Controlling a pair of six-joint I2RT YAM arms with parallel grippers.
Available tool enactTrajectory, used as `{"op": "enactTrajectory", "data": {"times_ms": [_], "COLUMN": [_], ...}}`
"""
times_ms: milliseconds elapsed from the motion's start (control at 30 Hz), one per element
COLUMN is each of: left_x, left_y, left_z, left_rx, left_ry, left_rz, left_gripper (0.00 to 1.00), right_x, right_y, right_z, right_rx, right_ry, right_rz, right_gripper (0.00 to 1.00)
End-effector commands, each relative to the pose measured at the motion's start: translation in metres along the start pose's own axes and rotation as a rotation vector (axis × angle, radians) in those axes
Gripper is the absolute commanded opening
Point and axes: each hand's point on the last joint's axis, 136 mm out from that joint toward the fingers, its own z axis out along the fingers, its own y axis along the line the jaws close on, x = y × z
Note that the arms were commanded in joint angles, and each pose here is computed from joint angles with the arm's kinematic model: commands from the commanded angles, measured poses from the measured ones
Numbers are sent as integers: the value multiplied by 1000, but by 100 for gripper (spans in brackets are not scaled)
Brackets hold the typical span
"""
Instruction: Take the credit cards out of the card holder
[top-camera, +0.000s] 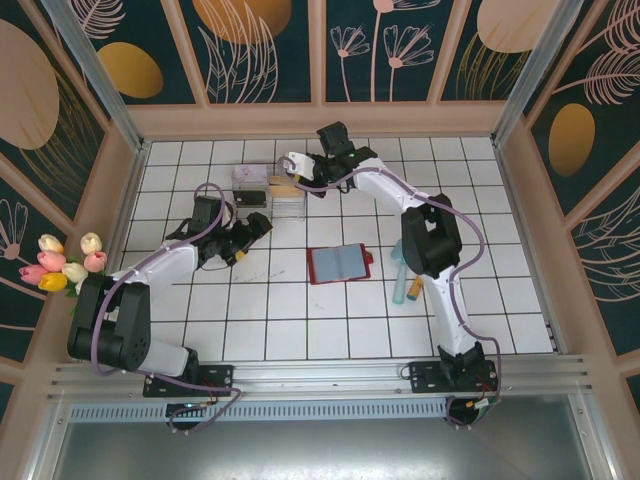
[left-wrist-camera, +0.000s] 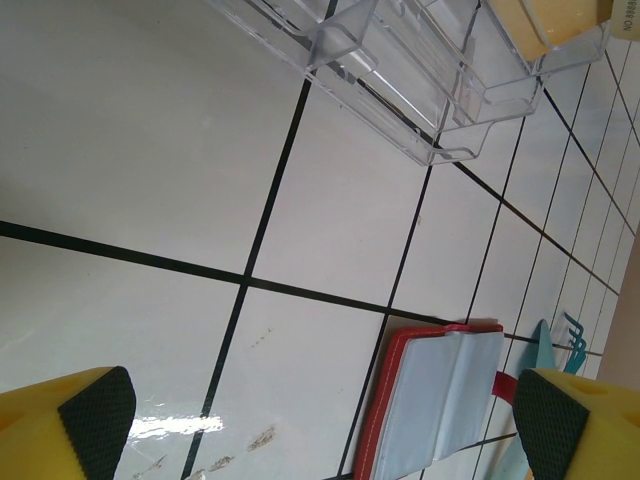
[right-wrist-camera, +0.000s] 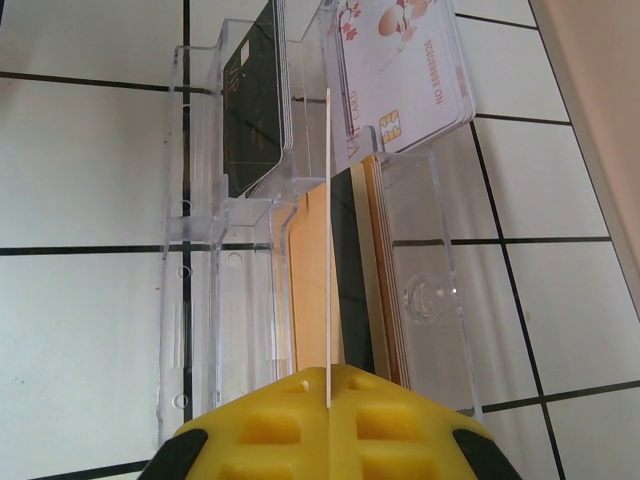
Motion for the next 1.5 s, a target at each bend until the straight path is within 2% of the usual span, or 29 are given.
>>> {"op": "enactTrajectory", "data": {"times_ms": [0, 767, 1033, 1467], "left_x": [-2, -1, 5, 8], "left_y": [-3, 8, 17, 19], "left_z": [2, 8, 10, 10], "left_rx": [21, -11, -28, -16], "left_ry": [2, 3, 15, 17], "left_rz": [-12, -45, -46, -47], "left_gripper": [98, 99, 99, 98], "right_x": [2, 18, 19, -3], "right_y": [-6, 7, -4, -18], "right_z": [4, 15, 15, -7], "right_rx": [13, -42, 5, 78], "right_ry": [3, 32, 53, 4], "right_rz": [-36, -18, -15, 51], "right_gripper": [0, 0, 14, 18]}}
